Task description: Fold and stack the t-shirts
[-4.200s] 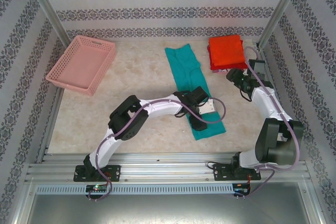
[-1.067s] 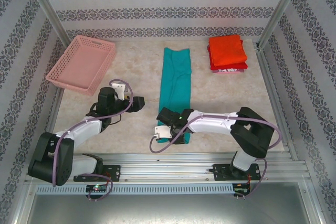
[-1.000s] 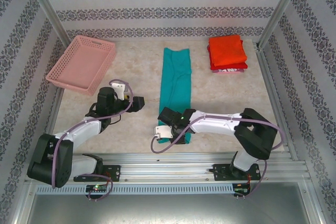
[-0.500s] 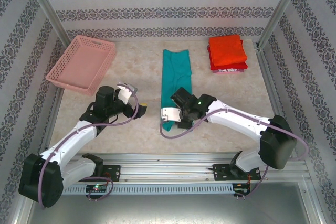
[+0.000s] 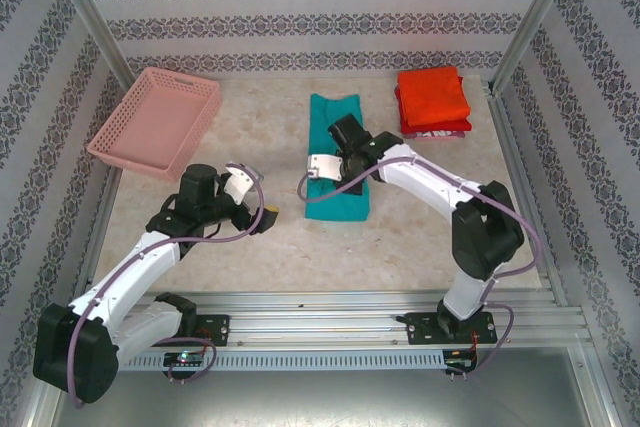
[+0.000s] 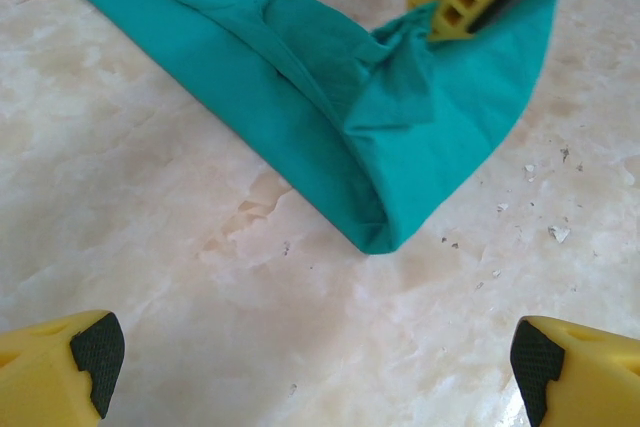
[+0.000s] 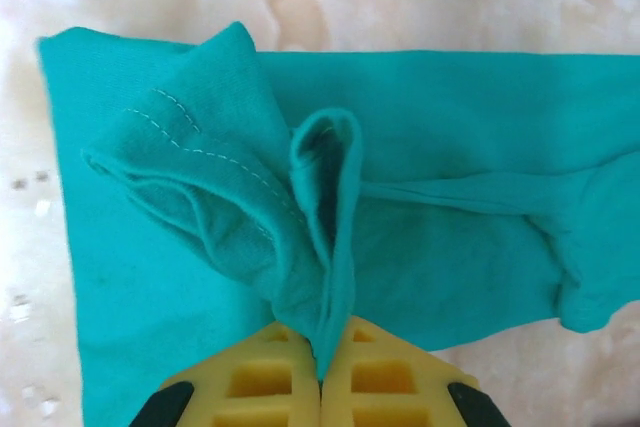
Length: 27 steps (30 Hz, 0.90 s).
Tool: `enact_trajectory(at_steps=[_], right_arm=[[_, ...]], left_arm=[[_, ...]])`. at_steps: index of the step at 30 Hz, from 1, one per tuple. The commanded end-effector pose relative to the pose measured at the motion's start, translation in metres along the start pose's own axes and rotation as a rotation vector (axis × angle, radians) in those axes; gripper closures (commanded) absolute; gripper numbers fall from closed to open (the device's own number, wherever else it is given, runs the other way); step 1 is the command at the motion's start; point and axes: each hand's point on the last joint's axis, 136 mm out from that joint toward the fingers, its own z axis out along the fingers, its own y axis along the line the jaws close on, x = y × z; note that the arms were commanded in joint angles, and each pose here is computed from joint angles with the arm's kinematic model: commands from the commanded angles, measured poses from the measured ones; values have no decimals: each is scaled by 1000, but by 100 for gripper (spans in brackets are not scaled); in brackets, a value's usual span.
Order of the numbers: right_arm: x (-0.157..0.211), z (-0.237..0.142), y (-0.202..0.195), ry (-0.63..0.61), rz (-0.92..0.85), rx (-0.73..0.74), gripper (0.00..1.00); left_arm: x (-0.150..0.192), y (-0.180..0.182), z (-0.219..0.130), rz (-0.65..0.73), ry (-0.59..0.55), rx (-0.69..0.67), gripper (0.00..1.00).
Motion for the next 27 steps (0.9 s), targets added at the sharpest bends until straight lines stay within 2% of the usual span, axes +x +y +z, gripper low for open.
enact_trajectory(at_steps=[1,10,27], right_arm=[[0,3,-23,25,-24,37,100],[-6,23,-54,25,-9,81,100],[6,74,-65,82,41,72,100]], left_arm=[[5,-6,2,2,10,32,0],[6,-5,13,-15,15,52,0],[6,-6,16,-23,14,71,0]])
